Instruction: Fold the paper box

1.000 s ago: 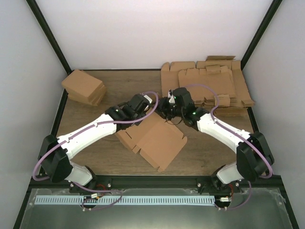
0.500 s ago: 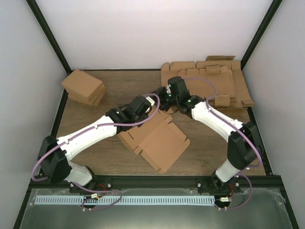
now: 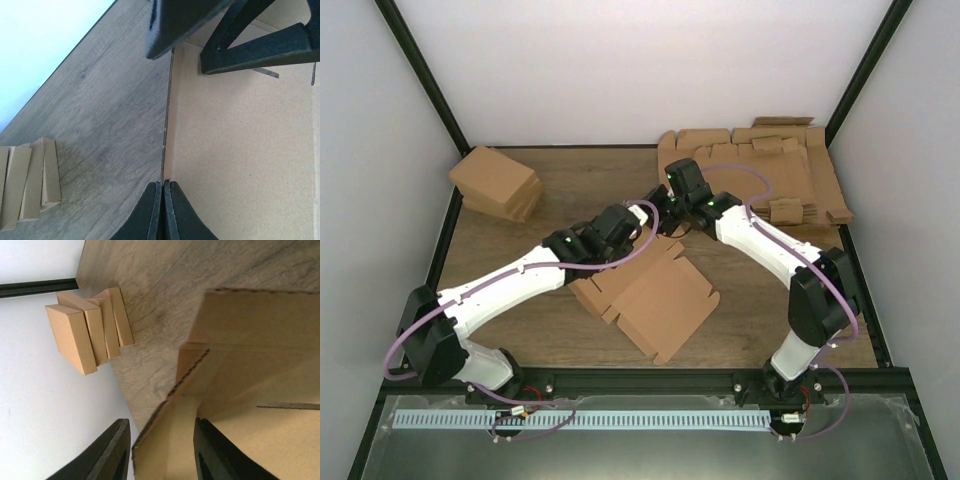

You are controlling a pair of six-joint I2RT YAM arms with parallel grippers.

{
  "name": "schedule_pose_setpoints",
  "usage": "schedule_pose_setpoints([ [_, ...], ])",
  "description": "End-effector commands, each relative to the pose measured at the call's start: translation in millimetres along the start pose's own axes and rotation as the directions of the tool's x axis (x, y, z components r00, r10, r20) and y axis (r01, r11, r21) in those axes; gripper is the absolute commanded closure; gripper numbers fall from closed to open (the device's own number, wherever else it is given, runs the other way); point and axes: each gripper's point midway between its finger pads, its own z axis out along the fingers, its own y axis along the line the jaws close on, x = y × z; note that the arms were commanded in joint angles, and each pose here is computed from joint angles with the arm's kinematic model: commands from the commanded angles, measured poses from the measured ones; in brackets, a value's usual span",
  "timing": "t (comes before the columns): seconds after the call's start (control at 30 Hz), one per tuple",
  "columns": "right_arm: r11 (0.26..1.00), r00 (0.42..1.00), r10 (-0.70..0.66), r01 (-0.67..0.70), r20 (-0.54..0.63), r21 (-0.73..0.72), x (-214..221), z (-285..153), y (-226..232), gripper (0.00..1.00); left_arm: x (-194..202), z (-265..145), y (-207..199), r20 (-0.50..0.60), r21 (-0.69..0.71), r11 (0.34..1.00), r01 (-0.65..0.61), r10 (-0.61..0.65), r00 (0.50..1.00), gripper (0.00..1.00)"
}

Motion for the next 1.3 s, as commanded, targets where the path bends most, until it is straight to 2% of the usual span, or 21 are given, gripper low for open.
schedule_pose_setpoints([
  [0.0, 1.000, 1.000, 0.003, -0.003, 0.019, 0.016, -5, -3, 3, 0.67, -6, -7, 5, 0.034, -0.041, 0.999, -0.013, 0.014, 0.999, 0.96],
  [0.17, 1.000, 1.000, -0.015, 0.015, 0.010, -0.002, -4, -3, 8, 0.86, -6, -7, 2, 0.040, -0.034, 0.999, -0.013, 0.014, 0.999, 0.95],
  [0.27, 0.999, 0.999, -0.049, 0.049, 0.011, -0.019, -4, -5, 12, 0.97, -8, -11, -6, 0.043, 0.025, 1.000, -0.002, 0.000, 0.999, 0.85],
  [0.33, 0.994, 0.996, -0.093, 0.093, 0.001, -0.055, -1, -6, 19, 0.99, -15, -18, -12, 0.052, 0.094, 0.995, 0.032, -0.037, 0.998, 0.70],
  [0.4, 0.986, 0.991, -0.132, 0.129, -0.019, -0.108, 3, -4, 21, 0.99, -24, -28, -19, 0.065, 0.176, 0.982, 0.069, -0.081, 0.995, 0.49],
  [0.5, 0.960, 0.980, -0.194, 0.182, -0.036, -0.211, 9, -5, 30, 0.99, -35, -44, -19, 0.073, 0.301, 0.942, 0.148, -0.177, 0.981, 0.22],
  [0.57, 0.947, 0.973, -0.227, 0.211, -0.039, -0.240, 10, -6, 30, 0.99, -38, -51, -10, 0.056, 0.392, 0.894, 0.219, -0.261, 0.964, 0.12],
  [0.63, 0.928, 0.962, -0.269, 0.247, -0.045, -0.279, 13, -8, 30, 0.99, -36, -54, 0, 0.021, 0.469, 0.833, 0.292, -0.341, 0.940, 0.07],
  [0.73, 0.887, 0.946, -0.321, 0.284, -0.042, -0.364, 19, -14, 28, 0.99, -27, -54, 5, -0.044, 0.585, 0.723, 0.368, -0.425, 0.904, 0.06],
  [0.93, 0.826, 0.922, -0.383, 0.317, -0.052, -0.465, 31, -22, 10, 0.99, 2, -32, -5, -0.182, 0.668, 0.575, 0.472, -0.489, 0.853, 0.07],
  [1.03, 0.800, 0.912, -0.409, 0.342, -0.030, -0.493, 33, -24, 1, 0.99, 10, -24, -11, -0.216, 0.686, 0.524, 0.505, -0.516, 0.829, 0.08],
  [1.13, 0.777, 0.907, -0.422, 0.351, -0.017, -0.523, 34, -23, -10, 0.99, 14, -22, -21, -0.234, 0.718, 0.481, 0.503, -0.514, 0.825, 0.11],
  [1.27, 0.748, 0.896, -0.443, 0.378, 0.013, -0.545, 34, -21, -17, 0.99, 22, -17, -36, -0.280, 0.747, 0.426, 0.511, -0.496, 0.822, 0.21],
])
